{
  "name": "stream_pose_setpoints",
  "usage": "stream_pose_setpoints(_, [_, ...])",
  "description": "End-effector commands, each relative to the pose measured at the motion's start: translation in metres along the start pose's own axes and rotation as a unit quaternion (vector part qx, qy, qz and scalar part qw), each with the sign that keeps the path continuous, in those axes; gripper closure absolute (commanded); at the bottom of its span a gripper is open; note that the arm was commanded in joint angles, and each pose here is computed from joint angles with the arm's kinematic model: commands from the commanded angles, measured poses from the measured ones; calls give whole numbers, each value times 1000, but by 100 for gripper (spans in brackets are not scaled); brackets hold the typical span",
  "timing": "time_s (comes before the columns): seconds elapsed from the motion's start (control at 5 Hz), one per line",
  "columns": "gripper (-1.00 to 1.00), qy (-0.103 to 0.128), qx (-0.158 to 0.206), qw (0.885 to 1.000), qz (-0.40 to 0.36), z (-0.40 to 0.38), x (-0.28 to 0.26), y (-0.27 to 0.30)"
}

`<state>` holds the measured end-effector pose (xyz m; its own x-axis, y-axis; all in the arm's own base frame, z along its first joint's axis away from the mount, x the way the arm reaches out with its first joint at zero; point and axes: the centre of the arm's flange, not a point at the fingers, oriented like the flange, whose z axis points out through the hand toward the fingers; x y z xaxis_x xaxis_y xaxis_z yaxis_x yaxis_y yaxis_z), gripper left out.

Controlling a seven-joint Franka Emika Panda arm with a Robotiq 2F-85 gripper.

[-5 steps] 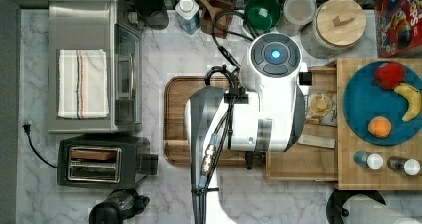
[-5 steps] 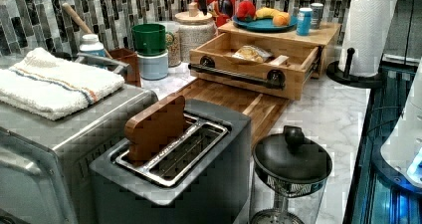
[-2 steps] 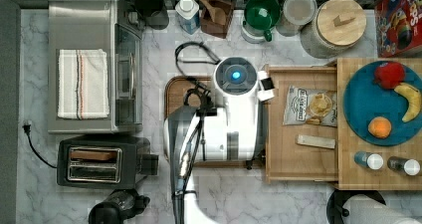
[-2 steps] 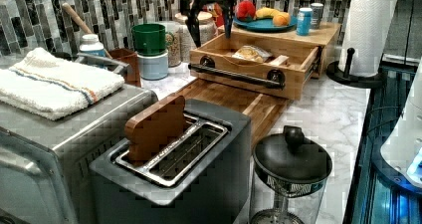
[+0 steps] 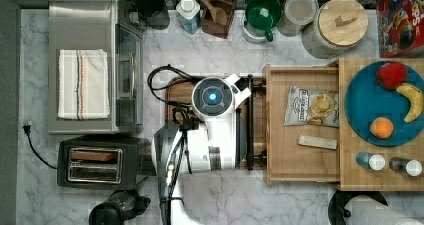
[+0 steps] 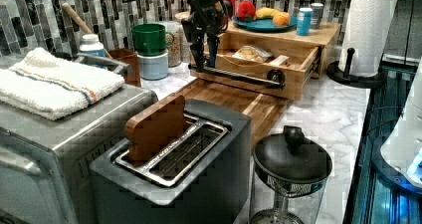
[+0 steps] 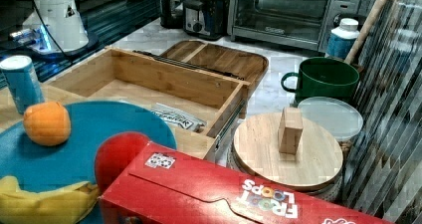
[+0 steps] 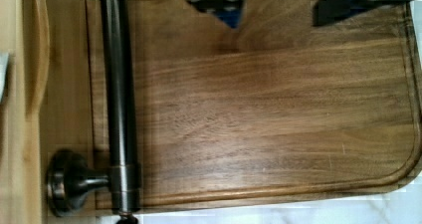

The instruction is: Close the drawer.

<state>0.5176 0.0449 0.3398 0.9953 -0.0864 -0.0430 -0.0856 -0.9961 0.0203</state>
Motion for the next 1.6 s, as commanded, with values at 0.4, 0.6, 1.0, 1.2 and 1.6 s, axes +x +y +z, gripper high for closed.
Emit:
stream_pose_setpoints(0.4, [100, 35, -15, 996, -83, 66, 14, 35])
stream_pose_setpoints(0.6, [100, 28, -32, 996, -78, 62, 11, 46])
stream_pose_setpoints(1.0, [100, 23, -46, 995, -82, 47, 7, 100])
stream_pose_setpoints(1.2, [100, 42, -49, 994, -83, 53, 11, 137])
stream_pose_setpoints(1.6, [100, 37, -54, 993, -93, 46, 18, 242])
